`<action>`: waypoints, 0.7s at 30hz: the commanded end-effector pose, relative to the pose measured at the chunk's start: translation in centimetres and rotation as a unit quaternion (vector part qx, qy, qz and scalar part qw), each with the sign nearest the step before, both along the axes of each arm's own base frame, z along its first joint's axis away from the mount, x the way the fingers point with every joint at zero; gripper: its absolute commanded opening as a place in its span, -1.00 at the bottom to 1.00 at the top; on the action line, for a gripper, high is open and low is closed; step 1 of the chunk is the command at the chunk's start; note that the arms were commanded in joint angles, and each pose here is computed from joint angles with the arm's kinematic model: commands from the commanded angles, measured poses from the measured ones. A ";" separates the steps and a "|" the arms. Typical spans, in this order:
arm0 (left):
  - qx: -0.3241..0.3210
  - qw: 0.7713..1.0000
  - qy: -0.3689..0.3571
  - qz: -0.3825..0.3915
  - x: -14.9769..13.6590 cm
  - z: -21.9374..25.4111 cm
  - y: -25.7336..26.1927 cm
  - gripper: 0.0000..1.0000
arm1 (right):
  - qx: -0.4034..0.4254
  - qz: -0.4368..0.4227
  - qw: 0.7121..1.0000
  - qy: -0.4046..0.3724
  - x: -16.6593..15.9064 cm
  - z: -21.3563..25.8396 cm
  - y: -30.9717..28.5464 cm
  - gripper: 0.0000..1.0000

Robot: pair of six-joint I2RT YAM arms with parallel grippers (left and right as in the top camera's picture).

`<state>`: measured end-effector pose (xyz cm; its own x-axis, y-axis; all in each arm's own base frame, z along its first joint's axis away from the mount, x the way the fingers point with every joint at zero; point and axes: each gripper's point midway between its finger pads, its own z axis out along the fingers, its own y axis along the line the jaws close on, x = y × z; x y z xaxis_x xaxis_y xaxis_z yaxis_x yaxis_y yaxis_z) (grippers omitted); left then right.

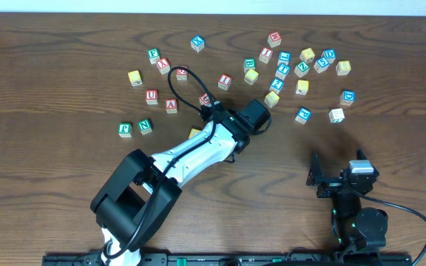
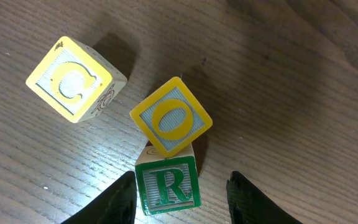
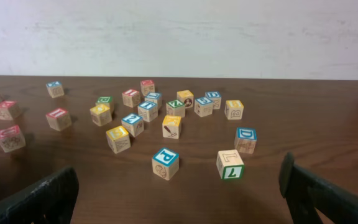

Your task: Spell out CORL

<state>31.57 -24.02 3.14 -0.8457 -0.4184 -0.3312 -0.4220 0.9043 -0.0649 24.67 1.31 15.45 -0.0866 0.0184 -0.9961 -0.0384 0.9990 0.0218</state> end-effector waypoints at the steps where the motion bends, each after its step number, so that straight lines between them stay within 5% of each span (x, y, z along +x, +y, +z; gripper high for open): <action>1: 0.009 1.000 -0.001 0.007 0.0 -0.3 0.3 -0.07 | -0.002 -0.003 1.000 0.002 0.0 -0.1 -0.1 0.99; 21: 0.022 1.000 0.002 0.010 -0.4 -0.9 1.0 -0.07 | -0.002 -0.003 1.000 0.002 0.0 -0.1 -0.1 0.99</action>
